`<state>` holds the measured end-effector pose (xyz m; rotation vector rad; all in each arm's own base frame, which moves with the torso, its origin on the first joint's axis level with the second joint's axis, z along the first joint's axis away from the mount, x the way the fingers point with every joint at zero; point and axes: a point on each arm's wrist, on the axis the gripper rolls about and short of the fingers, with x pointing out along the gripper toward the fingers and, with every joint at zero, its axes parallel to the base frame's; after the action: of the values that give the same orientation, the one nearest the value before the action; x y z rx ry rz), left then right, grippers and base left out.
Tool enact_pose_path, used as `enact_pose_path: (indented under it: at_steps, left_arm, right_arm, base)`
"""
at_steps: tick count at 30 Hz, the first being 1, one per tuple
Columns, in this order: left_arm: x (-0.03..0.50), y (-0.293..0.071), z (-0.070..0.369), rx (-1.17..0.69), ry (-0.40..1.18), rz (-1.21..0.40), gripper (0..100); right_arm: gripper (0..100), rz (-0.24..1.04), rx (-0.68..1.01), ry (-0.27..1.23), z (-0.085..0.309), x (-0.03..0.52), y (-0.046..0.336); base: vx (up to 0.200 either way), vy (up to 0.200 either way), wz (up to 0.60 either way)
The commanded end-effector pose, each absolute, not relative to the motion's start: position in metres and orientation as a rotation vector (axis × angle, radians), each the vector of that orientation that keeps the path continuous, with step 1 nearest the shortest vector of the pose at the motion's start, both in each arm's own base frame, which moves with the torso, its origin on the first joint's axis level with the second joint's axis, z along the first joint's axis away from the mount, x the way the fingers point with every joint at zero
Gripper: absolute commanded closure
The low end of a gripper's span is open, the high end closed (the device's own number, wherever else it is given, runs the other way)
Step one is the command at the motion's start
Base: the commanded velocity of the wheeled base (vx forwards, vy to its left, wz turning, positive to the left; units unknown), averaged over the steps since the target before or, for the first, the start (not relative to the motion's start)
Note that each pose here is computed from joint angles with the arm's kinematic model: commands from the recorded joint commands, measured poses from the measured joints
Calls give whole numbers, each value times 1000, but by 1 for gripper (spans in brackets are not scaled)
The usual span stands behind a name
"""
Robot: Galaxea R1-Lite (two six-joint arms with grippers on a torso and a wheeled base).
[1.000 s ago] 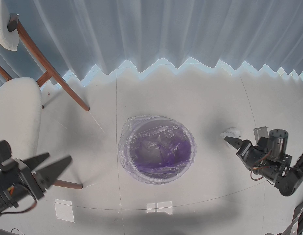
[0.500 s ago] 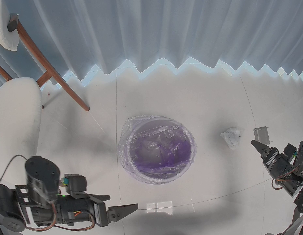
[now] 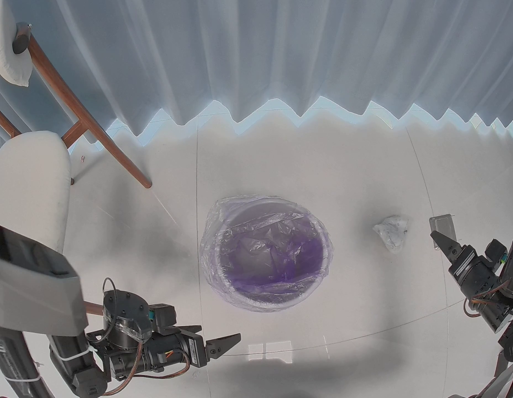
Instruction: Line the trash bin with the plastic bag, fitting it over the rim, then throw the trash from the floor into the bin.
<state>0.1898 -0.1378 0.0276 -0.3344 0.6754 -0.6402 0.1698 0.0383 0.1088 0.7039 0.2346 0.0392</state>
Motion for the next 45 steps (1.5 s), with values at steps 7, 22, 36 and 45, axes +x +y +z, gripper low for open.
enact_pose_path:
  at_steps: [7,22,36,45]
  left_arm:
    - [227,-111,-36,-337,778,-454,0]
    - [298,-137,-55,-400,562,-369,0]
    - [310,-140,-85,-385,572,-283,100]
    - [325,-145,-83,-345,651,-204,100]
  right_arm:
    - [0,5,670,306,90,181,41]
    - [0,-3,666,323,86,187,42]
    - [0,-6,663,330,84,189,43]
    - [0,-10,661,341,82,190,43]
  base:
    - [0,0,0]
    - [0,0,0]
    - [0,0,0]
    - [0,0,0]
